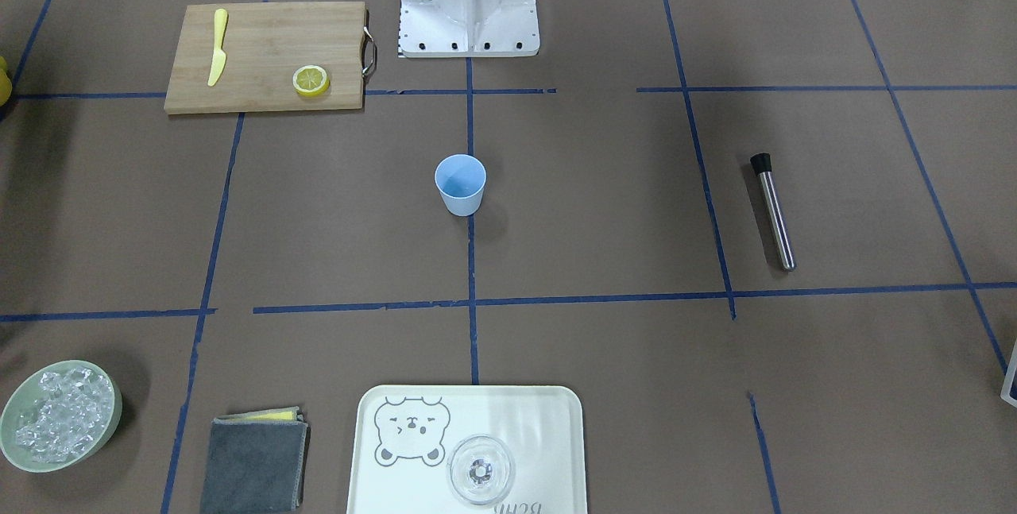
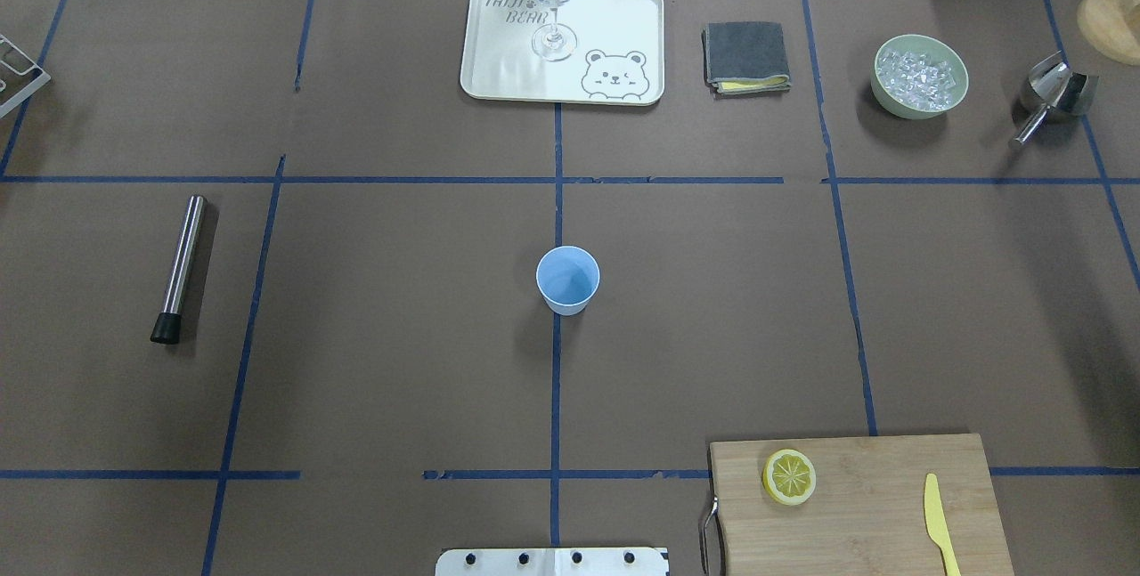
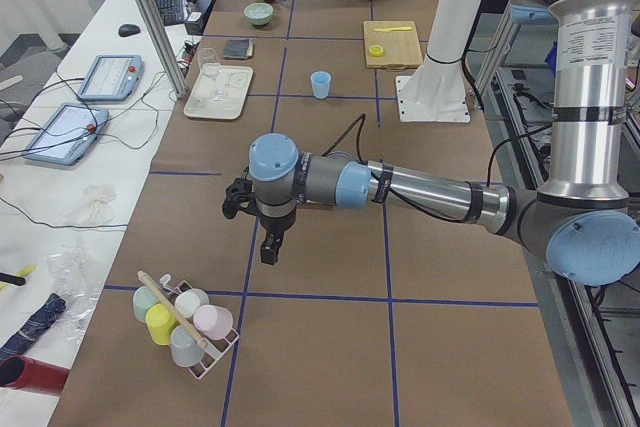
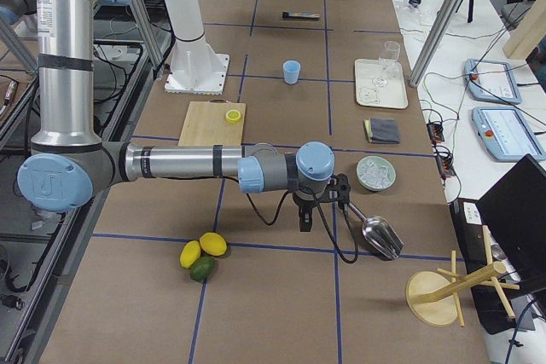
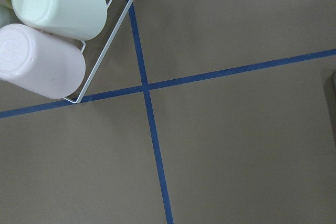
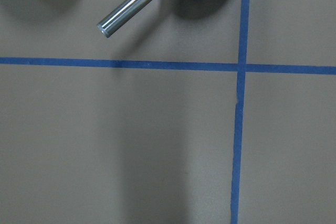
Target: Squeeze lemon into cup
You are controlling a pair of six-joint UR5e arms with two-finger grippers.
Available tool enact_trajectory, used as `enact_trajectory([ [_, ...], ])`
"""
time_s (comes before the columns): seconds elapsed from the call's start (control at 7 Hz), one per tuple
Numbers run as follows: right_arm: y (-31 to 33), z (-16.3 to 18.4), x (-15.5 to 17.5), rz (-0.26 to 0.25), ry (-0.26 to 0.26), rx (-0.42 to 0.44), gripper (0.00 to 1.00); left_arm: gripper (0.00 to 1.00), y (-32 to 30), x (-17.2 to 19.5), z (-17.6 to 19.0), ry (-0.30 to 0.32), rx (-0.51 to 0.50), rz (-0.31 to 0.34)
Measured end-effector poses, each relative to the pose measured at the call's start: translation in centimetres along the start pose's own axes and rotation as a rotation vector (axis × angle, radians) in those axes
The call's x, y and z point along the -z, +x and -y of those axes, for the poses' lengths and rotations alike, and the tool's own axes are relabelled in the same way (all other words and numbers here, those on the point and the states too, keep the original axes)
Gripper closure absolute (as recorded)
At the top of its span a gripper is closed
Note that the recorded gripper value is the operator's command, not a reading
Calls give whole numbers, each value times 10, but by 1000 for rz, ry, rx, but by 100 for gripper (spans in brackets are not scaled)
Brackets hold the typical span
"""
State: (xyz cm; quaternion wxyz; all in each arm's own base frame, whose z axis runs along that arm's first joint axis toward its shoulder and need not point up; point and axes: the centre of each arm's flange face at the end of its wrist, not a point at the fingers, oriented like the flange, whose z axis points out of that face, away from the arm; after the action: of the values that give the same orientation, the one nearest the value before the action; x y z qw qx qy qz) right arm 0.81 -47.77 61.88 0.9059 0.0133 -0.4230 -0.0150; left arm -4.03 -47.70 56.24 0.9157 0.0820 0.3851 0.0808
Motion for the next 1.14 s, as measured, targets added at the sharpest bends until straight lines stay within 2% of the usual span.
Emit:
enact_trajectory([
  [0.43, -71, -3, -4, 29, 3, 94, 0, 0, 11, -16, 3, -17, -37, -27],
  [0.71, -159, -25, -31, 72, -5, 40, 0, 0, 25, -24, 5, -18, -65, -86],
  [1.14, -281, -88, -84, 124, 9, -61, 0, 0, 38, -28, 10, 6, -117, -106],
])
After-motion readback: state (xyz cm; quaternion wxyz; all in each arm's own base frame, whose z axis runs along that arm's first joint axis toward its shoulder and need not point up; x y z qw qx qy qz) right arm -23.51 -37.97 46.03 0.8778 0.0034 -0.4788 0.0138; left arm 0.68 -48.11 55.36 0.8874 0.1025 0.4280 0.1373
